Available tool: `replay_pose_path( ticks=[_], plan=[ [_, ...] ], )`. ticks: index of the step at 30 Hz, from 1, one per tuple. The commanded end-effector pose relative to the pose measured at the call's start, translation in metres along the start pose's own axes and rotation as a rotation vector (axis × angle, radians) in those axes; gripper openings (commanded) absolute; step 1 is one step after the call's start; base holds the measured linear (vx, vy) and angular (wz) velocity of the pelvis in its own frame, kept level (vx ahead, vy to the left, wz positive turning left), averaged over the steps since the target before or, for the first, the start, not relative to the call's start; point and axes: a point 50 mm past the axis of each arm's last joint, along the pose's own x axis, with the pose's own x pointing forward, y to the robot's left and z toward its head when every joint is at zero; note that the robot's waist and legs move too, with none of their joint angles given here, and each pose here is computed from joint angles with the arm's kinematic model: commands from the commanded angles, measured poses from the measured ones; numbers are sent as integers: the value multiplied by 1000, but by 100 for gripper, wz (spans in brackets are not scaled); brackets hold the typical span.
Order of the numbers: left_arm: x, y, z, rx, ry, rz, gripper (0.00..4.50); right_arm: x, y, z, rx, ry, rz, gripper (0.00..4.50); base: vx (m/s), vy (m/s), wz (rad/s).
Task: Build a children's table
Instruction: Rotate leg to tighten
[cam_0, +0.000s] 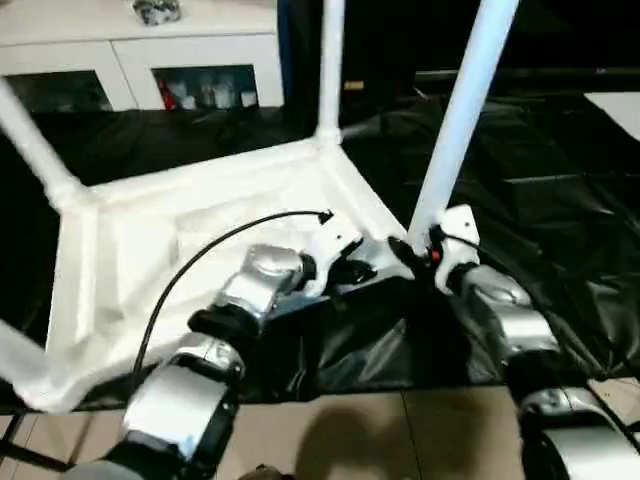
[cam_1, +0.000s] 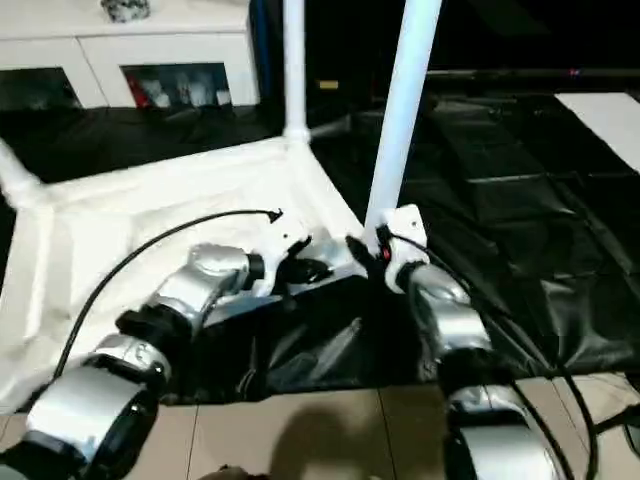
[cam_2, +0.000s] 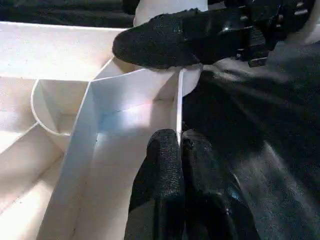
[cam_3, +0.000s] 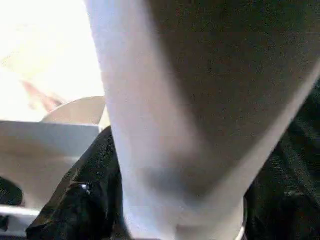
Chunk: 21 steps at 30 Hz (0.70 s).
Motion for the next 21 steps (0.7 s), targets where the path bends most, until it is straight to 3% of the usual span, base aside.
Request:
replay_pose_path(
  ticks=[1, 4, 7, 10, 13, 17, 21],
  plan=[
    [20, -18, 33, 62, -96, -61, 0, 11, 47, -30, 10, 123, 163, 323, 0, 0, 0],
    [20, -19, 32, 68, -94, -73, 0, 12, 49, -28, 42, 111, 193, 342, 0, 0, 0],
    [18, -18, 30, 73, -90, -84, 0, 12, 48, -25, 23, 92, 211, 384, 0, 0, 0],
    [13, -15, 27, 80, -87, -103, 0, 7, 47, -21, -23, 52, 287, 388, 0, 0, 0],
    [6, -12, 23, 93, -77, -138, 0, -5, 51, -18, -60, 1, 465, 388, 0, 0, 0],
    [-4, -8, 17, 113, -55, -206, 0, -27, 48, -19, -91, -4, 667, 388, 0, 0, 0],
    [-10, -7, 13, 121, -37, -258, 0, -37, 43, -20, -105, 3, 735, 388, 0, 0, 0]
  ],
)
